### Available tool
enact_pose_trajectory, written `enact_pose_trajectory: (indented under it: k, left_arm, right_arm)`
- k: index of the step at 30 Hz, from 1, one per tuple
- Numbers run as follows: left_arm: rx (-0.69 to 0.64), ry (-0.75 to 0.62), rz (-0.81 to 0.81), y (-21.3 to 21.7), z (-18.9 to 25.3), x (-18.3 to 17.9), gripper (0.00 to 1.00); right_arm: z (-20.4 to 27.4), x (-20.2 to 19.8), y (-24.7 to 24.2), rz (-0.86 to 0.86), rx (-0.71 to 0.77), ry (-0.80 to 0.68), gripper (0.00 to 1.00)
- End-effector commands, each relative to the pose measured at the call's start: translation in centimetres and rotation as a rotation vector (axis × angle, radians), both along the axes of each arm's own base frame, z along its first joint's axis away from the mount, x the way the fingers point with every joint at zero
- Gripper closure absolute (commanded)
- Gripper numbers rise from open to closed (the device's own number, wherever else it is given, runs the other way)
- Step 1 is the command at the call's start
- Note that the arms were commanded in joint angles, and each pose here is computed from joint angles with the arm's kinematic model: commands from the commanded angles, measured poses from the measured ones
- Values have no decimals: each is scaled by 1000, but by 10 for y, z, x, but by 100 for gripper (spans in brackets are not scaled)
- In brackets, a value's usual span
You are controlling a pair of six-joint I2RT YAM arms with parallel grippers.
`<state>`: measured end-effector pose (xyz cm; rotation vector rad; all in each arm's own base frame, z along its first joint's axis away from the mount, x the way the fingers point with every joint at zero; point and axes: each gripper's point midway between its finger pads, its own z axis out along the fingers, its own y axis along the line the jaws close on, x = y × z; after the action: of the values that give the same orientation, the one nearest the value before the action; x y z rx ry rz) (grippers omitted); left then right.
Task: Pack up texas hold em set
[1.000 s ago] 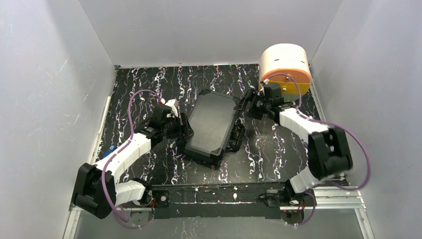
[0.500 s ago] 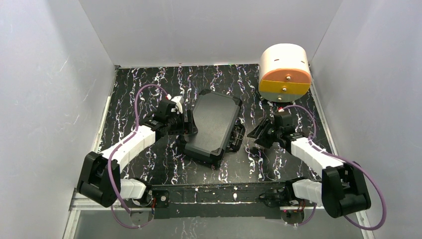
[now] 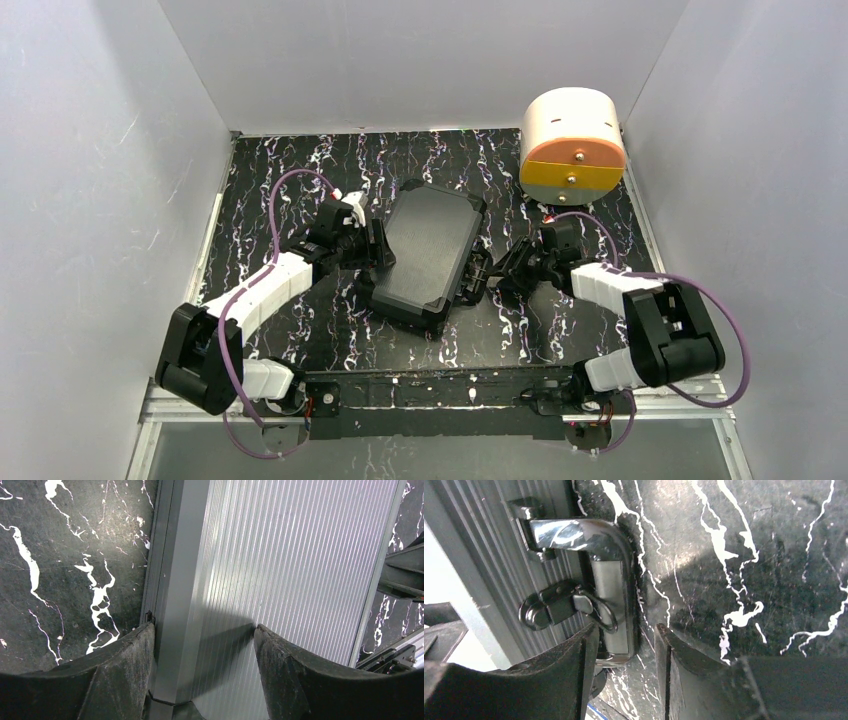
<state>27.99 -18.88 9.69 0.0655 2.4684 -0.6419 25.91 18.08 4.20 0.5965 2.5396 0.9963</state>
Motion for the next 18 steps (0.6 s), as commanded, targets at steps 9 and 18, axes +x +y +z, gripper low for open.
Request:
enact_pose_trajectory:
  k: [9, 18]
  left_arm:
    - [-10, 173, -75, -9, -32, -43, 39]
    - [-4, 175, -74, -7, -35, -45, 41]
  right_arm:
    - [19, 26, 21, 56, 84, -43, 64]
    - [51, 28, 32, 85, 169, -80, 85]
